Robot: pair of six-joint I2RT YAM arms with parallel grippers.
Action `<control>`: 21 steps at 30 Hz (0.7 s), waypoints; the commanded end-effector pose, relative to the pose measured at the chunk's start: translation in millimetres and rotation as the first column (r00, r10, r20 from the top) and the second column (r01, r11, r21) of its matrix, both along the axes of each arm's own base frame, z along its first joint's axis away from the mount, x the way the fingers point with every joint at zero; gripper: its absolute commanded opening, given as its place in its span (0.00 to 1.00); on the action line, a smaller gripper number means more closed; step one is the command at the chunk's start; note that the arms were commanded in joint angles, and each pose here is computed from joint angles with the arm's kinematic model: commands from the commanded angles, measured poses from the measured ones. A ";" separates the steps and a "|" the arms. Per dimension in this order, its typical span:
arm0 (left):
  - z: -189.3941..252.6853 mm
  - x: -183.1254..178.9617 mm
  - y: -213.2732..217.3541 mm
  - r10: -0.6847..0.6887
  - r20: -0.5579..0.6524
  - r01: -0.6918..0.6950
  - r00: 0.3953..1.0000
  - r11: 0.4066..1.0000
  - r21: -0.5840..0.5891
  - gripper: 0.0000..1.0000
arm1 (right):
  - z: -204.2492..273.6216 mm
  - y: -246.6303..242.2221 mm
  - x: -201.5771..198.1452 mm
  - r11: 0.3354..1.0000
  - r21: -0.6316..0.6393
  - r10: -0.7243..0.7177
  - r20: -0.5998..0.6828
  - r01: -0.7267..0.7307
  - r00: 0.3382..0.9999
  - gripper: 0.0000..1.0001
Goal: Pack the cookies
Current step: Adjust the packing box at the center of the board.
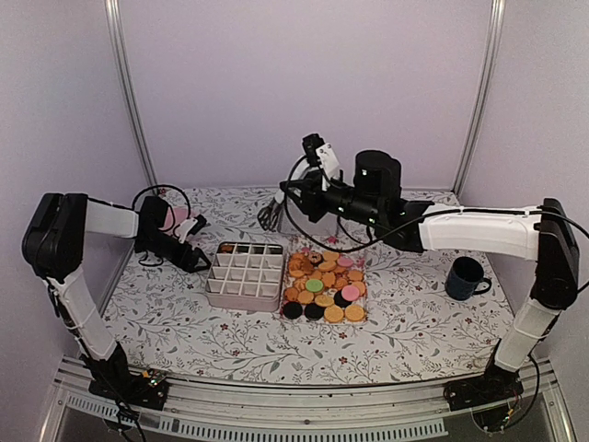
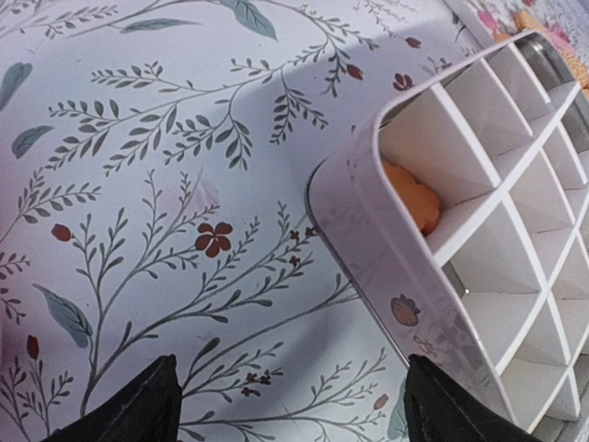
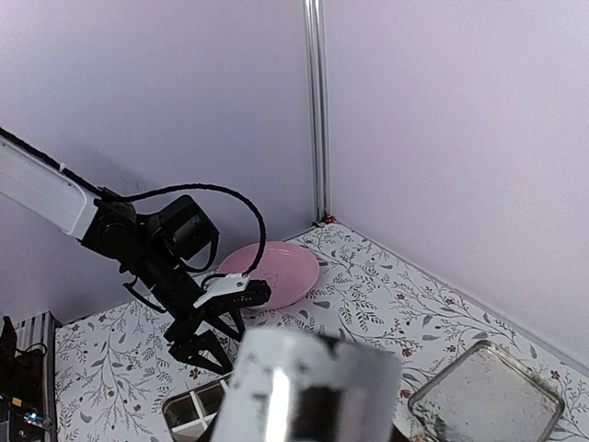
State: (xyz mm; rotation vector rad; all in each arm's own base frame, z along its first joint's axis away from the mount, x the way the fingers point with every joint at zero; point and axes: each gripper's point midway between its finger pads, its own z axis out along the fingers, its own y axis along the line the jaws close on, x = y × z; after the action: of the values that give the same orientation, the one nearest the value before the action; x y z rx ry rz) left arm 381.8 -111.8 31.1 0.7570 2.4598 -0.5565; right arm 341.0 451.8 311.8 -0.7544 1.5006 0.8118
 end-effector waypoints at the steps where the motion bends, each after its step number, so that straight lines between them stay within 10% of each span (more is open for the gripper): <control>1: -0.6 9.4 -7.6 -0.002 0.007 0.002 1.000 1.000 -0.009 0.84 | 9.8 -40.7 -14.6 0.997 0.035 -0.074 -0.006 0.074 0.997 0.26; 21: 6.6 -43.7 -56.7 -0.152 -0.038 0.150 0.988 0.987 -0.053 0.83 | -45.9 -146.5 -44.7 0.960 -0.097 -0.273 -0.130 0.261 0.953 0.26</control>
State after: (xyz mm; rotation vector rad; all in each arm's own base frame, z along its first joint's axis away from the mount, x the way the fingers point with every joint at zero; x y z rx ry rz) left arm 361.4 -146.4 25.1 0.8552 2.4731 -0.5905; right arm 291.5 327.4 264.1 -0.6079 1.7086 0.6498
